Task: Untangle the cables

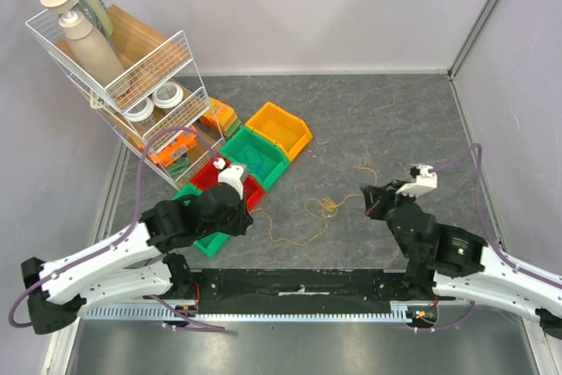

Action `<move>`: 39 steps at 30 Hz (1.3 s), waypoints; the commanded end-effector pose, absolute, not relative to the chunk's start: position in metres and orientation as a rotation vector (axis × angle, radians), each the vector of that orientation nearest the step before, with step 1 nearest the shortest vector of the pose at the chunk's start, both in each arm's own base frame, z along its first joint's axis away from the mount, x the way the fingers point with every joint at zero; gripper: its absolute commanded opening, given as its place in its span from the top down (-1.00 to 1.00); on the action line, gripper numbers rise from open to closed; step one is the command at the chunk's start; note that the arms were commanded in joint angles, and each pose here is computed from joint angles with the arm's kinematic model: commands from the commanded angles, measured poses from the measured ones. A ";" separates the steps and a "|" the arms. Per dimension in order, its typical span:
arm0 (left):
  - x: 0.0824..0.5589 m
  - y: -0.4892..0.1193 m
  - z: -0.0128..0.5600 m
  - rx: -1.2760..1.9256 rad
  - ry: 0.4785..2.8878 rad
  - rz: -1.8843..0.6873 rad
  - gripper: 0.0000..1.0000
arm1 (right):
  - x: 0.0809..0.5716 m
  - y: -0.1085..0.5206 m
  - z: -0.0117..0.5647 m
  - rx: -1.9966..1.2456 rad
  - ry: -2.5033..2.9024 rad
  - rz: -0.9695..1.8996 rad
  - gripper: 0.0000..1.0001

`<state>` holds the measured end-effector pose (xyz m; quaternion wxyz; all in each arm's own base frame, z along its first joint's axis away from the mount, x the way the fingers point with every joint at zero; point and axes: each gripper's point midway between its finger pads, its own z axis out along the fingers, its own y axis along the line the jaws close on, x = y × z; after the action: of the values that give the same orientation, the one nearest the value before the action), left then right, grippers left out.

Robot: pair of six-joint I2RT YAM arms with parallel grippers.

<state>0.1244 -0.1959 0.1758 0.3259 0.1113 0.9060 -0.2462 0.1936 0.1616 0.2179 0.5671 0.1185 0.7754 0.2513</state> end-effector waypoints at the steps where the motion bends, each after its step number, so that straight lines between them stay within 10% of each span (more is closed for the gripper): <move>1: 0.160 -0.184 0.152 0.159 2.319 -0.413 0.96 | 0.185 0.114 0.218 0.317 1.826 0.465 1.00; 7: 0.159 -0.192 0.115 0.194 2.370 -0.393 0.93 | 0.180 0.124 0.239 0.268 1.825 0.554 1.00; 17: 0.147 -0.226 0.151 0.325 2.233 -0.712 -0.38 | 0.176 0.153 0.272 0.184 1.820 0.682 1.00; 39: 0.162 -0.302 0.175 0.874 1.528 -0.860 -0.33 | 0.163 0.183 0.291 0.031 1.829 0.820 1.00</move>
<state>0.1482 -0.2924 0.1577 0.4777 0.3462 0.7171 -0.3711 0.1643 0.1824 0.2760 0.5294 0.0132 0.7839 0.3242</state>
